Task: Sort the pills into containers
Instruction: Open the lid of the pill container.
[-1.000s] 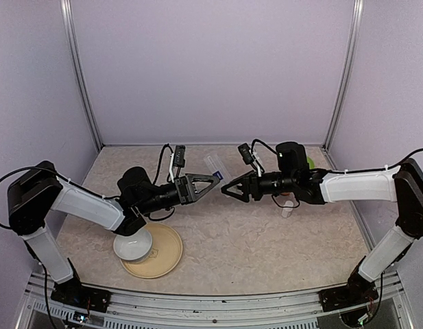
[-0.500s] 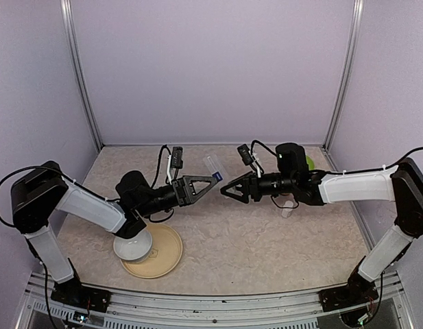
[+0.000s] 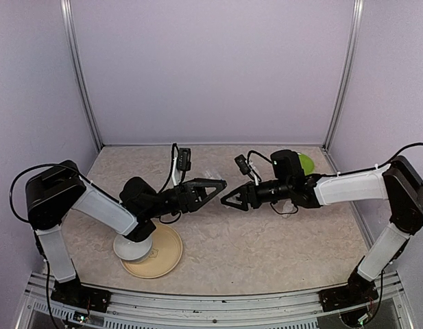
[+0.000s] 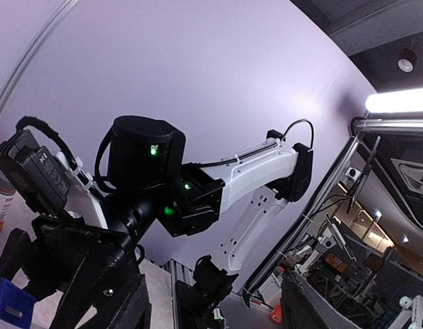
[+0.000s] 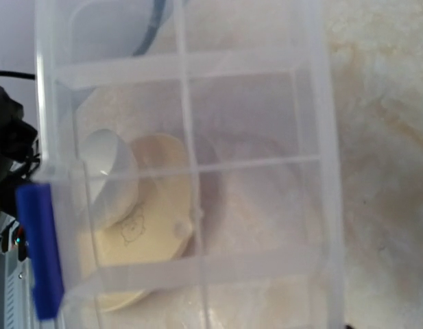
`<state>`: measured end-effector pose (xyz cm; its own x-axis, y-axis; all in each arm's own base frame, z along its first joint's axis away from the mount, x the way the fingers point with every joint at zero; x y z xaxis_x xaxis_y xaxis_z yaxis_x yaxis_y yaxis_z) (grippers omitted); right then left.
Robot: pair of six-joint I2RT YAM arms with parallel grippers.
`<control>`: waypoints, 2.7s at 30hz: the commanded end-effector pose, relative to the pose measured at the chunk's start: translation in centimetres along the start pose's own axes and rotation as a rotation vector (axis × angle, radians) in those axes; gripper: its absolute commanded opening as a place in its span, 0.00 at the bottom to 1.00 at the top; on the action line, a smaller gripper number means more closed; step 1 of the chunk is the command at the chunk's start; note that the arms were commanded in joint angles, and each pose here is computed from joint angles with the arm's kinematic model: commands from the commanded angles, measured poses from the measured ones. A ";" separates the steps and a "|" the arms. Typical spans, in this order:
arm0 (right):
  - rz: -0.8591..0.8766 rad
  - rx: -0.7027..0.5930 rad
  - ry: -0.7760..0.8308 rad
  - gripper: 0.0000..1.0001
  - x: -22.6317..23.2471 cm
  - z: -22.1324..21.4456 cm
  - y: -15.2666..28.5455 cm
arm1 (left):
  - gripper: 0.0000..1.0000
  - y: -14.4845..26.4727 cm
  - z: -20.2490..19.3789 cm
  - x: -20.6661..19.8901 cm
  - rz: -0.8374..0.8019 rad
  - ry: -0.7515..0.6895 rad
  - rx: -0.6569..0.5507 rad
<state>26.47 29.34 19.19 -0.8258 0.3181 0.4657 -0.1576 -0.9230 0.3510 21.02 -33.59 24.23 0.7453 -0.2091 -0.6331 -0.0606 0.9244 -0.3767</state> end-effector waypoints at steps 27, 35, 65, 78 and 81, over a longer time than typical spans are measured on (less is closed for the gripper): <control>-0.127 0.283 0.192 0.54 -1.7 -1.5 -0.7 | 0.99 3.9 2.8 -0.5 0.560 -0.385 0.222; -0.060 0.324 0.201 0.55 -1.0 -1.4 -0.6 | 0.99 2.5 2.6 -2.0 0.449 -0.580 0.421; 0.052 0.405 0.278 0.55 1.6 -2.6 -1.2 | 0.49 -0.5 -0.3 2.9 0.350 -0.465 0.875; 0.053 0.404 0.286 0.55 1.7 -2.6 -1.2 | 0.38 -0.1 -0.8 3.4 0.356 -0.433 0.914; 0.057 0.407 0.287 0.54 1.9 -2.7 -1.2 | 0.35 -0.1 -1.0 3.6 0.363 -0.426 0.921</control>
<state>23.97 29.81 16.86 -0.9431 0.1765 0.2817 0.0555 -0.7519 0.6569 22.68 -34.53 21.42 0.9657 0.0947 -0.2418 0.0547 0.8363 0.5456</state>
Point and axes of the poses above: each gripper's point midway between its finger pads, its own y axis back along the fingers, its own x axis along the line the jaws close on, z = x × y, the point moved 8 cm from there along y, back along the fingers, and after that the axes turned 5 degrees about y, right-handed, at the moved point
